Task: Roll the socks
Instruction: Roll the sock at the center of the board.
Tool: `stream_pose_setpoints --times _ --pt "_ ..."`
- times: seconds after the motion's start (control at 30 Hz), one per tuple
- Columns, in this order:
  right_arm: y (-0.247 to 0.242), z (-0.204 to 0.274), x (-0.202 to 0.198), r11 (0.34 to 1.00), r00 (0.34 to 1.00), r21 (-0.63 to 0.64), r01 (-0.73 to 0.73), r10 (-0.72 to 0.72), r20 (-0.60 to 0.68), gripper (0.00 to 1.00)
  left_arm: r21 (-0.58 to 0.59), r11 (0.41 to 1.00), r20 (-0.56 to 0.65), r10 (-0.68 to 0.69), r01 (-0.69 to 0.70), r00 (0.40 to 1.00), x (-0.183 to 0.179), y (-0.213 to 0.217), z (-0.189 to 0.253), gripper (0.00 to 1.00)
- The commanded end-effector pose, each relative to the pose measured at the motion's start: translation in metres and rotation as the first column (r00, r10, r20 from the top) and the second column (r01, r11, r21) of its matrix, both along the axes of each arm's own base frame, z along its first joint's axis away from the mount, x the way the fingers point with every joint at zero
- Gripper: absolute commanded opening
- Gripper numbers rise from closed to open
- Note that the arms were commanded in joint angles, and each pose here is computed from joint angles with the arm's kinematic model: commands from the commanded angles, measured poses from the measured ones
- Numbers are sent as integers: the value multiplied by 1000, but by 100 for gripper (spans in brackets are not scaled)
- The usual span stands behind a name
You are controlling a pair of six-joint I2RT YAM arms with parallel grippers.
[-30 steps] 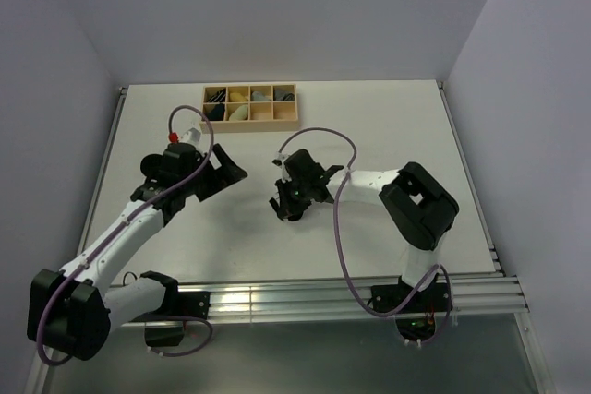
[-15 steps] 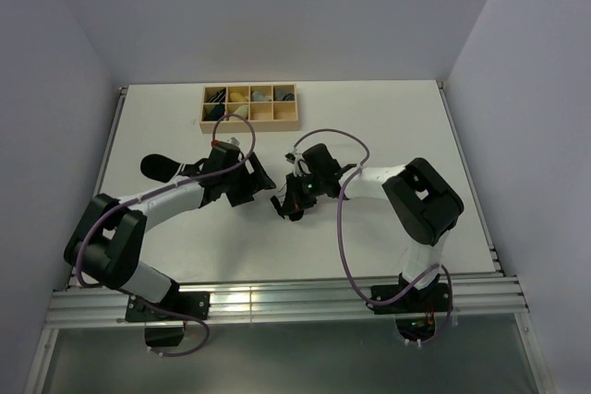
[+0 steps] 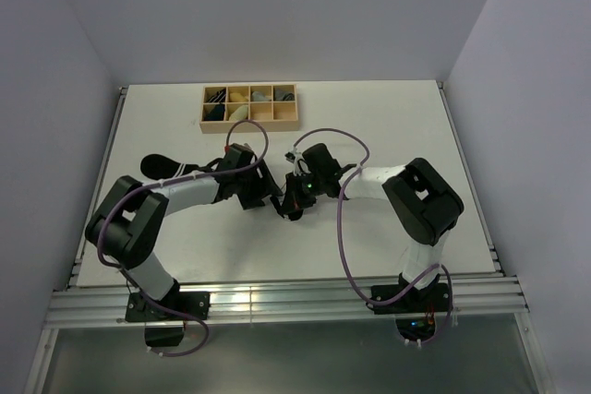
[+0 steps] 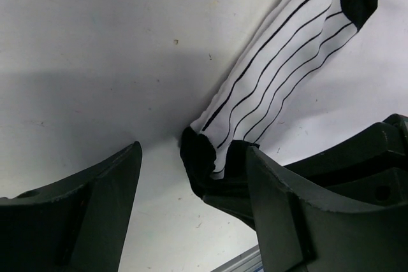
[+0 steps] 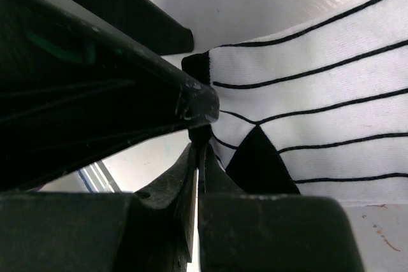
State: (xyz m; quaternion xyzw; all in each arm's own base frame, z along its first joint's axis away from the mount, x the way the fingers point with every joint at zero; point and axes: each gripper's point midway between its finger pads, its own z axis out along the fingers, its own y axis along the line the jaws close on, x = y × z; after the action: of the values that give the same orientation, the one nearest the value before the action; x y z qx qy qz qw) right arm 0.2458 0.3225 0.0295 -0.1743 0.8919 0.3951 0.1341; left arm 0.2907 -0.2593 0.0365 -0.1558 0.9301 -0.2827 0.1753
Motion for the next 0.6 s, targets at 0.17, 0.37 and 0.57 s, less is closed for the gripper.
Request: stream_pose_setpoints --times 0.17,0.37,0.57 --pt "4 10 9 999 999 39 15 -17 49 0 -11 1000 -54 -23 22 998 -5 -14 -6 67" --pt "4 16 10 999 998 51 19 -22 61 0 -6 1000 -85 -17 16 996 -9 -14 -17 55" --pt "1 19 10 998 996 52 31 -35 80 0 16 1000 -80 -8 9 997 -6 -12 -17 39"
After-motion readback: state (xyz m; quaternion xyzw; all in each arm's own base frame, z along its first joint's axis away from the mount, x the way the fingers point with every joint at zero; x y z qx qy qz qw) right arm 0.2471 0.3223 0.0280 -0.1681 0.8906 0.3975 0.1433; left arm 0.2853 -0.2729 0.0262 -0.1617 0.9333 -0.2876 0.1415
